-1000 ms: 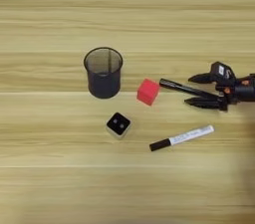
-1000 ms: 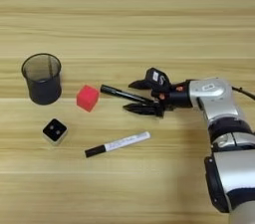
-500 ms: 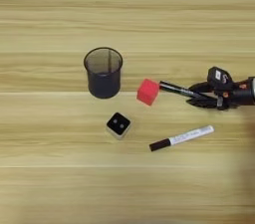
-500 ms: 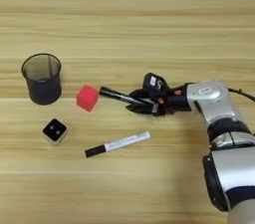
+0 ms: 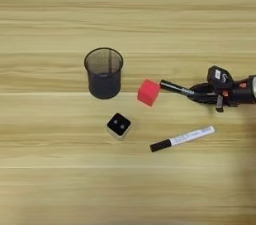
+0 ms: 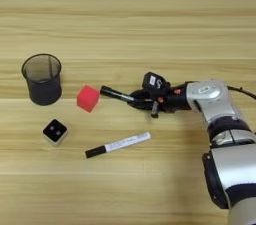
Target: Move the objects on the table
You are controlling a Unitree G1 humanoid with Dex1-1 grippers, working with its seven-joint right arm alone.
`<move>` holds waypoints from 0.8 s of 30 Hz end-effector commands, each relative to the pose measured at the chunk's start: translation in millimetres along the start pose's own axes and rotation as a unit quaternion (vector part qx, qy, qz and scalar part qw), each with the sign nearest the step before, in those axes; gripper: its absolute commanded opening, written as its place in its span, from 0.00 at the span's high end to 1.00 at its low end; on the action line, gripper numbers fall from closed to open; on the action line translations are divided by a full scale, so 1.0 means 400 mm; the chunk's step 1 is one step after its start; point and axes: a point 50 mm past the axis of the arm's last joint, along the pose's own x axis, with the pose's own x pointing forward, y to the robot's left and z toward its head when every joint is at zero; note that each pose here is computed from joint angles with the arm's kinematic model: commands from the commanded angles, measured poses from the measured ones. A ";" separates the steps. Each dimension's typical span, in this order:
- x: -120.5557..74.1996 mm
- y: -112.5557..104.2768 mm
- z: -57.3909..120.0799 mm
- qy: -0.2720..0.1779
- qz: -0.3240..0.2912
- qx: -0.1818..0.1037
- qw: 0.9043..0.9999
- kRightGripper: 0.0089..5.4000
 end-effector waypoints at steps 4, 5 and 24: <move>-0.027 -0.054 0.059 -0.011 -0.042 -0.038 0.998 0.83; -0.027 -0.055 0.063 -0.017 -0.042 -0.039 0.998 0.83; -0.082 -0.012 0.192 -0.141 0.030 -0.146 0.979 0.83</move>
